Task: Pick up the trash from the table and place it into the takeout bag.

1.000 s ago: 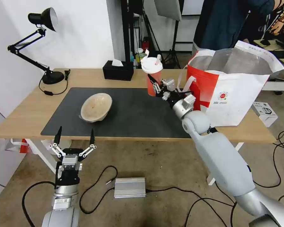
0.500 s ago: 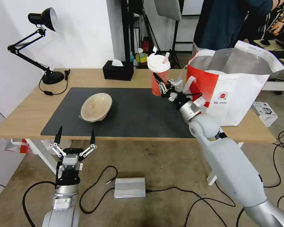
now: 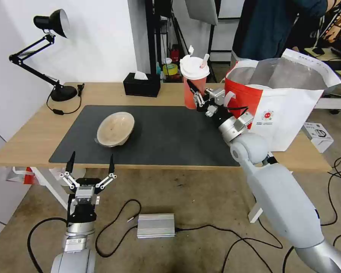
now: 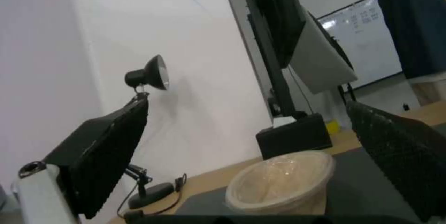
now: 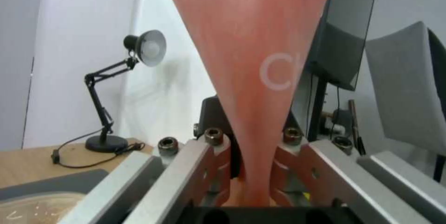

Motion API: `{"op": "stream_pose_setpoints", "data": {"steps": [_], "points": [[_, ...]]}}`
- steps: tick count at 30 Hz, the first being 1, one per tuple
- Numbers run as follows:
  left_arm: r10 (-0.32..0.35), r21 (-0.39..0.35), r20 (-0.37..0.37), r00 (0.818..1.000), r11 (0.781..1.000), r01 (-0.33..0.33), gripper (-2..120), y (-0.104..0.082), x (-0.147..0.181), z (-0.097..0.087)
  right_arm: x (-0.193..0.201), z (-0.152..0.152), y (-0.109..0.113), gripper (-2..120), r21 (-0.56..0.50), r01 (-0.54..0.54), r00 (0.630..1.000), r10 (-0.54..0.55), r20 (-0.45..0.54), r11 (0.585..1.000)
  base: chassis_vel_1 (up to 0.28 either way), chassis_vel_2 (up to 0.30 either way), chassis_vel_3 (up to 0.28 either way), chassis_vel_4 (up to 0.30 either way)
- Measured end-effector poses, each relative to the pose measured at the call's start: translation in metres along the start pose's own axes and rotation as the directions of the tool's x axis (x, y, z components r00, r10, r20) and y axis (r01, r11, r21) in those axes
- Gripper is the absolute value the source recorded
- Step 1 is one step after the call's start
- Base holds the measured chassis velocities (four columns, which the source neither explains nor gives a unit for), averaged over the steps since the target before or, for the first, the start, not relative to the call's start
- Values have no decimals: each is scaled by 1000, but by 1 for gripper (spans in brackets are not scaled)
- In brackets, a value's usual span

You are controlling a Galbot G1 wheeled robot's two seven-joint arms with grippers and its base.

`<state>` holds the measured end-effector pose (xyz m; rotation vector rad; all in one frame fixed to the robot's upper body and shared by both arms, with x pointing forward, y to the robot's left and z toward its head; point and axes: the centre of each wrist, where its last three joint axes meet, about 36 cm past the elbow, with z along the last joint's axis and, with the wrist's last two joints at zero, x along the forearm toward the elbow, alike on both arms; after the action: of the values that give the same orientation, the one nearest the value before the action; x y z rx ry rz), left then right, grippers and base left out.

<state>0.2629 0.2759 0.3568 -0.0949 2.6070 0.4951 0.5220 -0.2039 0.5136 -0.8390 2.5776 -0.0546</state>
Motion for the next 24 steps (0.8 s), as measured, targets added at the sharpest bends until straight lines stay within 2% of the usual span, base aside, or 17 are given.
{"op": "stream_pose_setpoints", "data": {"steps": [24], "points": [[3,1,-1,1000,1000,-3,100,0,-1,0,2,-31,-34,5,68,-58,997,53,64,996,0,0,0,0]]}}
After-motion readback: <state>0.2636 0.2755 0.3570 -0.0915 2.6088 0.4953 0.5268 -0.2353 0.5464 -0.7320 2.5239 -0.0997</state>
